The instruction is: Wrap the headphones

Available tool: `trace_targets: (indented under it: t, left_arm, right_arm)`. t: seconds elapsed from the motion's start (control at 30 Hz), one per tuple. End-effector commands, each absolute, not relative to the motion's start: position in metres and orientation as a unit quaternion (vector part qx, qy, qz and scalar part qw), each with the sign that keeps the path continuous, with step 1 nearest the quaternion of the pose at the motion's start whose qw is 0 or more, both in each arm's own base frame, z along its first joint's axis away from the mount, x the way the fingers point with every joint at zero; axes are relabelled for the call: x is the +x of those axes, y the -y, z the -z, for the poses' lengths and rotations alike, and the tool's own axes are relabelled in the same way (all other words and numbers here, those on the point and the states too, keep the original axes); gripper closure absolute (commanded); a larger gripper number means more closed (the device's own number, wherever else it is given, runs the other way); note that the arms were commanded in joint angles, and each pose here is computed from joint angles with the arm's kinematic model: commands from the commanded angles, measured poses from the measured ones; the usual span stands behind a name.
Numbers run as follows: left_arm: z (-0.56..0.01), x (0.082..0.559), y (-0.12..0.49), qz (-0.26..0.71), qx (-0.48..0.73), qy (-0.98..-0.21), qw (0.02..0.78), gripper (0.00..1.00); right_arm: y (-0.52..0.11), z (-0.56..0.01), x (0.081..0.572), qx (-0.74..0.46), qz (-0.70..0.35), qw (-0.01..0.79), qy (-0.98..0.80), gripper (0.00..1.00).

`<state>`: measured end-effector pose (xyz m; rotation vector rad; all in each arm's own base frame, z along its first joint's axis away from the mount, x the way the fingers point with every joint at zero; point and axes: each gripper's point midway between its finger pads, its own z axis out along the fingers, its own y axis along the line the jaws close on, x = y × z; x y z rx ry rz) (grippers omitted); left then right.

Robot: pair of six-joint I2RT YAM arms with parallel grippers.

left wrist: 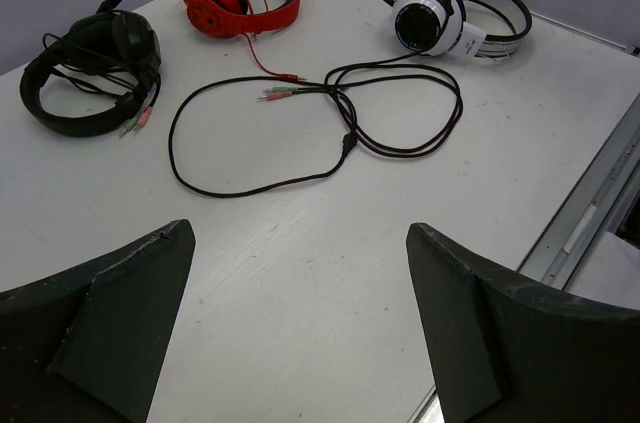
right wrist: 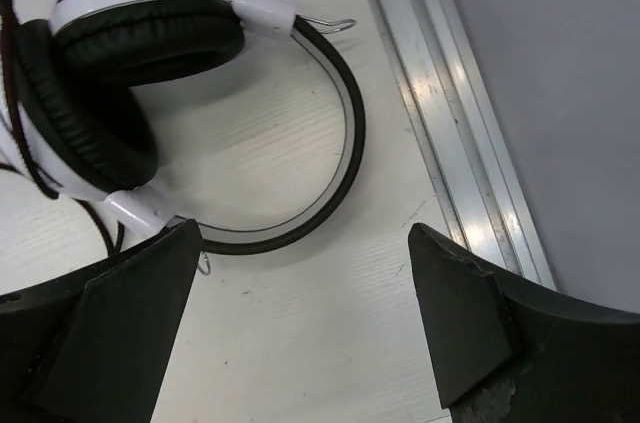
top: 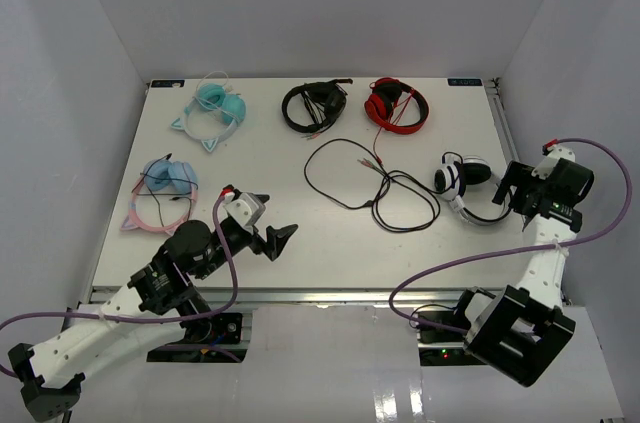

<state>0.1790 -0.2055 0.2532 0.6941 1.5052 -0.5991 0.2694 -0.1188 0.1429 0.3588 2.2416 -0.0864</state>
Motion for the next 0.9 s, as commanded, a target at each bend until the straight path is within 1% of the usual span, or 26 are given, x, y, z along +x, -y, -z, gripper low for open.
trace_targets:
  t: [0.0, 0.2, 0.57, 0.63, 0.77, 0.87]
  left_arm:
    - [-0.267, 0.173, 0.207, 0.282, 0.305, -0.645, 0.642, 0.02]
    - [-0.268, 0.172, 0.206, 0.283, 0.304, -0.643, 0.643, 0.02]
    - [-0.266, 0.173, 0.208, 0.281, 0.306, -0.646, 0.640, 0.02]
    - [-0.266, 0.173, 0.207, 0.280, 0.306, -0.646, 0.641, 0.02]
    - [-0.267, 0.173, 0.206, 0.280, 0.304, -0.646, 0.643, 0.02]
    - [-0.266, 0.173, 0.207, 0.280, 0.305, -0.646, 0.641, 0.02]
  right_arm:
    - [0.143, -0.150, 0.275, 0.187, 0.083, 0.437, -0.876, 0.10]
    - [0.137, -0.119, 0.282, 0.205, 0.042, 0.397, -0.894, 0.10]
    - [0.138, -0.105, 0.299, 0.175, 0.024, 0.400, -0.900, 0.10]
    - [0.140, -0.097, 0.303, 0.190, 0.018, 0.387, -0.902, 0.08]
    - [0.144, -0.068, 0.303, 0.208, 0.011, 0.342, -0.916, 0.00]
    - [0.143, -0.056, 0.302, 0.205, 0.012, 0.331, -0.921, 0.06]
